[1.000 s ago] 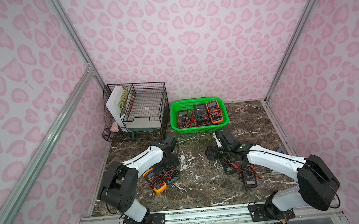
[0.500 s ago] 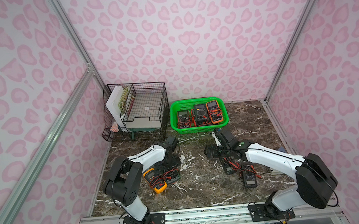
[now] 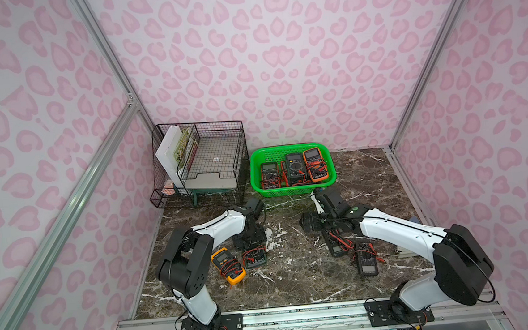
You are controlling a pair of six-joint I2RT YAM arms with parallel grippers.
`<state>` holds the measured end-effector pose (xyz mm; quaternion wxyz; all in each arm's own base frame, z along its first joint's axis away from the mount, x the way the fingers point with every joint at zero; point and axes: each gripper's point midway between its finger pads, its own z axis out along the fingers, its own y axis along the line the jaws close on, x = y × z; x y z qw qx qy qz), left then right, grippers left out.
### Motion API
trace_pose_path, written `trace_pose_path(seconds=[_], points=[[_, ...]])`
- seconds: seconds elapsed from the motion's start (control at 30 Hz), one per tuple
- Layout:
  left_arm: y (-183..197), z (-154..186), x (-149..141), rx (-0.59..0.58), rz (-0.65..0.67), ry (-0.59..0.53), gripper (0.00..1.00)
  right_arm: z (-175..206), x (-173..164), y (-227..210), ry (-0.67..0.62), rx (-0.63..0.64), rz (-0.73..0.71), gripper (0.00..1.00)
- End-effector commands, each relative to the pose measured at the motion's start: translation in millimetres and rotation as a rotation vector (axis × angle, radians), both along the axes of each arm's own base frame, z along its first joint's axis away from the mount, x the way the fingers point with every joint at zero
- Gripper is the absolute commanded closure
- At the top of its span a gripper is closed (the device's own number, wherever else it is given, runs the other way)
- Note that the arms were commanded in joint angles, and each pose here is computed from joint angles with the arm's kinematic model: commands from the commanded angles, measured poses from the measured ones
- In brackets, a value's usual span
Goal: Put the multimeter into the basket
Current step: Pick up the multimeter from the center of the board.
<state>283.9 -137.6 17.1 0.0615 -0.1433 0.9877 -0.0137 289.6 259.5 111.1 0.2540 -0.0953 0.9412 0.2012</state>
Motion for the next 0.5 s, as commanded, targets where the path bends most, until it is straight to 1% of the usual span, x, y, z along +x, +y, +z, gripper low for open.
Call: trace_pose_path(seconds=[0.0, 0.27, 0.4, 0.47], points=[[-5, 1, 1, -0.022, -0.030, 0.008, 0.32, 2, 2, 0, -0.008, -0.003, -0.009, 0.01], [-16, 23, 17, -0.044, -0.083, -0.026, 0.60, 4, 5, 0, -0.016, 0.005, -0.026, 0.01], [-20, 37, 22, -0.048, -0.110, -0.032, 0.82, 6, 7, 0, -0.026, 0.012, -0.032, 0.01], [-22, 44, 25, -0.053, -0.122, -0.033, 0.94, 7, 8, 0, -0.031, 0.015, -0.035, 0.01]])
